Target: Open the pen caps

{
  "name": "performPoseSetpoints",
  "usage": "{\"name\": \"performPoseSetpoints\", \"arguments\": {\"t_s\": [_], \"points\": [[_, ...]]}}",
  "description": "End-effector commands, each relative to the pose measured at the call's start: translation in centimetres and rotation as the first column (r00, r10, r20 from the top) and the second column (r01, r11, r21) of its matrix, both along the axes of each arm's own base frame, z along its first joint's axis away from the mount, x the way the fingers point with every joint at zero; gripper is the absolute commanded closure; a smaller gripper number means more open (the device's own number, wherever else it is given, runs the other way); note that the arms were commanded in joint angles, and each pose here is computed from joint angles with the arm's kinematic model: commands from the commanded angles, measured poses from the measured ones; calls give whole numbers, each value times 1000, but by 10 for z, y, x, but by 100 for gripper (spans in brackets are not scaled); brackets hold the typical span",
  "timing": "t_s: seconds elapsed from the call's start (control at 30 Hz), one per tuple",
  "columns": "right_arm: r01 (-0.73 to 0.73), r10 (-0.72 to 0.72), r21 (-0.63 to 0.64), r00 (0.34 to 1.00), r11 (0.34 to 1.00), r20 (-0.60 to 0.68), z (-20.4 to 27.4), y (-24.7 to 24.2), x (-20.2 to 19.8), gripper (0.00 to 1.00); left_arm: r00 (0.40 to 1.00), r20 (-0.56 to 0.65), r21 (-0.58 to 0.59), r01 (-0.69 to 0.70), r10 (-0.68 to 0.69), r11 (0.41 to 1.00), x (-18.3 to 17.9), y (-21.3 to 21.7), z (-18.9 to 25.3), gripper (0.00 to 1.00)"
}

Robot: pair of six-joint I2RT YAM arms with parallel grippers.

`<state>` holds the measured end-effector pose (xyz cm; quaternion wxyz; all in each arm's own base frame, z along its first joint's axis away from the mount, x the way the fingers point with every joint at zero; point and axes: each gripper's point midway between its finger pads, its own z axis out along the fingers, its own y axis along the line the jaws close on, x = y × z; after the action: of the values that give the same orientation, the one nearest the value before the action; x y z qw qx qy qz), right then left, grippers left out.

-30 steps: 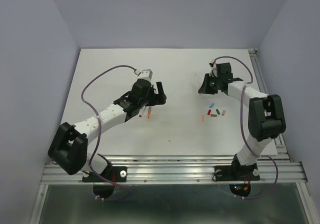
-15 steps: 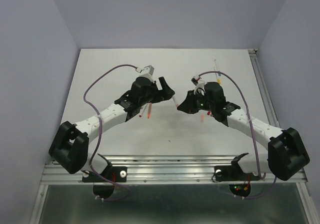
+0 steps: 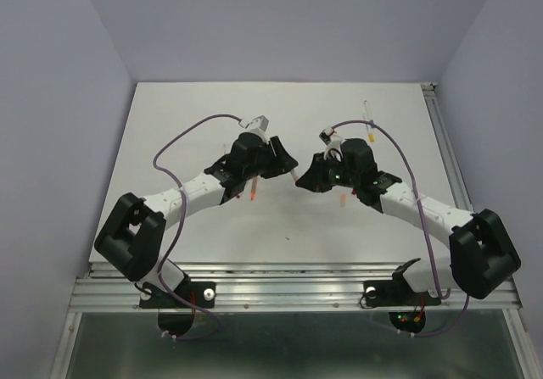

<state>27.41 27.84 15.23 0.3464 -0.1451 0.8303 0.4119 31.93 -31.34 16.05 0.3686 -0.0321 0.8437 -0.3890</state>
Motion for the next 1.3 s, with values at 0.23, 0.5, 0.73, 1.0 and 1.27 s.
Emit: {"name": "performPoseSetpoints", "arguments": {"t_s": [0.23,0.5,0.73,1.0,1.27], "points": [[-68,62,55,993,996,98,33,26,9,99,998,-57,-82,-17,13,997,1,-13,9,100],[-235,234,13,972,972,30,-4,49,-74,99,975,-138,-103,-190,175,976,42,14,14,100],[80,-68,-161,994,984,80,0,10,-43,94,981,-110,-155,-177,161,972,49,13,34,100],[196,-168,-202,975,960,146,12,14,-6,69,979,-88,-193,-195,181,962,33,24,48,100],[199,-159,-175,963,964,219,40,40,24,61,978,-95,-205,-202,186,958,19,26,48,100]]}}
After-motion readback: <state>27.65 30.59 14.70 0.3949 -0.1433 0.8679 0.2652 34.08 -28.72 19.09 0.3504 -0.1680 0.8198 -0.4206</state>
